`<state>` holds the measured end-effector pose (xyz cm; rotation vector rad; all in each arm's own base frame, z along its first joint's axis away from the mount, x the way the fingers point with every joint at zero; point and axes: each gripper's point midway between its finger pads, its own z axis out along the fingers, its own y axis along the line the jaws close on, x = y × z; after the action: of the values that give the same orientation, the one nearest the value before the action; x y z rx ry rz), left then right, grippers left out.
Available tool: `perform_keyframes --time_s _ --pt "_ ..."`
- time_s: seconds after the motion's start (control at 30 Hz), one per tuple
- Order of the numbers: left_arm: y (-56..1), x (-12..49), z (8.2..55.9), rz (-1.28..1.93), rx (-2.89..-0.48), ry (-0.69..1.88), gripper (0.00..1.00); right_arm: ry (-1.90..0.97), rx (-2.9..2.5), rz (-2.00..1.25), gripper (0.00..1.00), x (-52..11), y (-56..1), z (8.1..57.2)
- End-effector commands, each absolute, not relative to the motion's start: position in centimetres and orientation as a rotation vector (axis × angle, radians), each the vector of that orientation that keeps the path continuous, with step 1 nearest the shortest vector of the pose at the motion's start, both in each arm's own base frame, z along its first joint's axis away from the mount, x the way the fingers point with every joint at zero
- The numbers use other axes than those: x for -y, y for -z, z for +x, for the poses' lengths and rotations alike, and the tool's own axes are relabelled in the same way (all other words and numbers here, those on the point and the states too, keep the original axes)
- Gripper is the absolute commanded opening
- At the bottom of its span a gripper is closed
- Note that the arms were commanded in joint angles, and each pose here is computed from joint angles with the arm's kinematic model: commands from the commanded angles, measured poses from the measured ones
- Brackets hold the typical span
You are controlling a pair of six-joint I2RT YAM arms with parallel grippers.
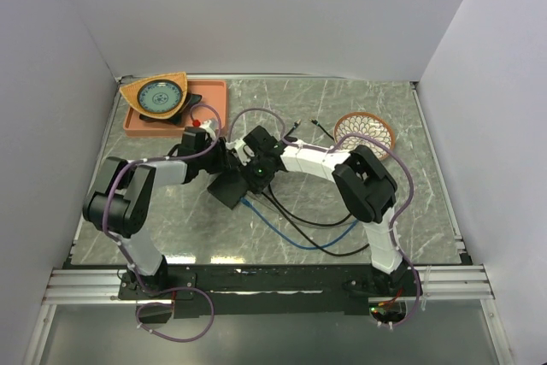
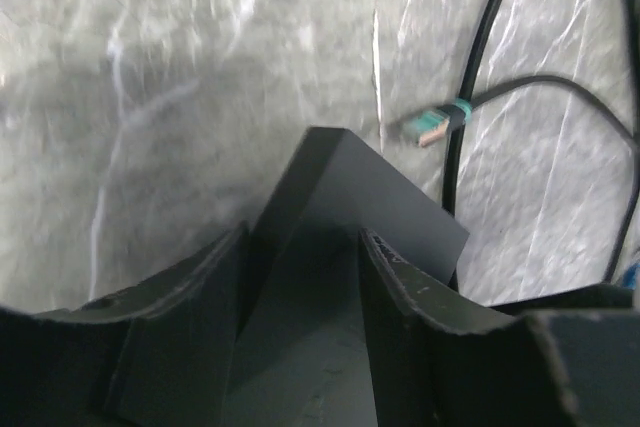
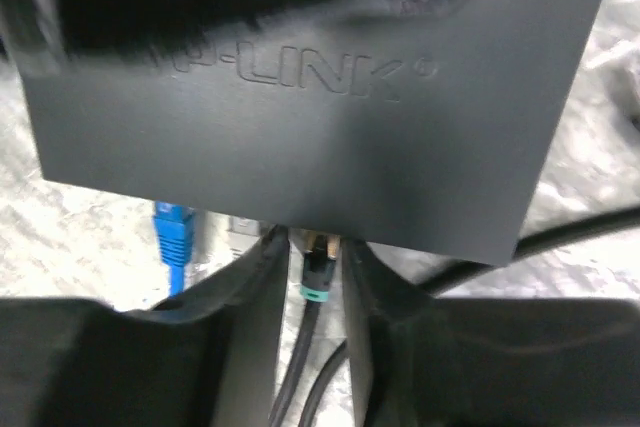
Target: Insert the plug into the switch port
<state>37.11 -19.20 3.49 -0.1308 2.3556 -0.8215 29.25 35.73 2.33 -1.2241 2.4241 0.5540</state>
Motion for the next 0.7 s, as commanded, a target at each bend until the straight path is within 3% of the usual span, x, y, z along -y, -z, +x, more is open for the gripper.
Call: perform_keyframes --time_s 0.0,0.37,0.5,0.67 --pt "-1.7 18.4 32.3 -0.120 -2.554 0.759 0.54 -0.627 -2.156 -1.245 0.42 -39.3 -7.1 31.2" --pt "-4.4 14.3 33.4 -0.259 -2.487 0.599 0.68 -0.464 -2.145 -1.091 0.75 -36.3 -10.3 33.6" --pt "-7.4 13.7 34.1 -0.271 -2.386 0.576 0.87 -0.448 -2.157 -0.952 0.82 -35.1 -12.4 35.5" --pt "-11.6 12.7 34.6 -0.288 -2.244 0.550 0.98 -0.441 -2.188 -0.781 0.85 -33.1 -13.9 38.0"
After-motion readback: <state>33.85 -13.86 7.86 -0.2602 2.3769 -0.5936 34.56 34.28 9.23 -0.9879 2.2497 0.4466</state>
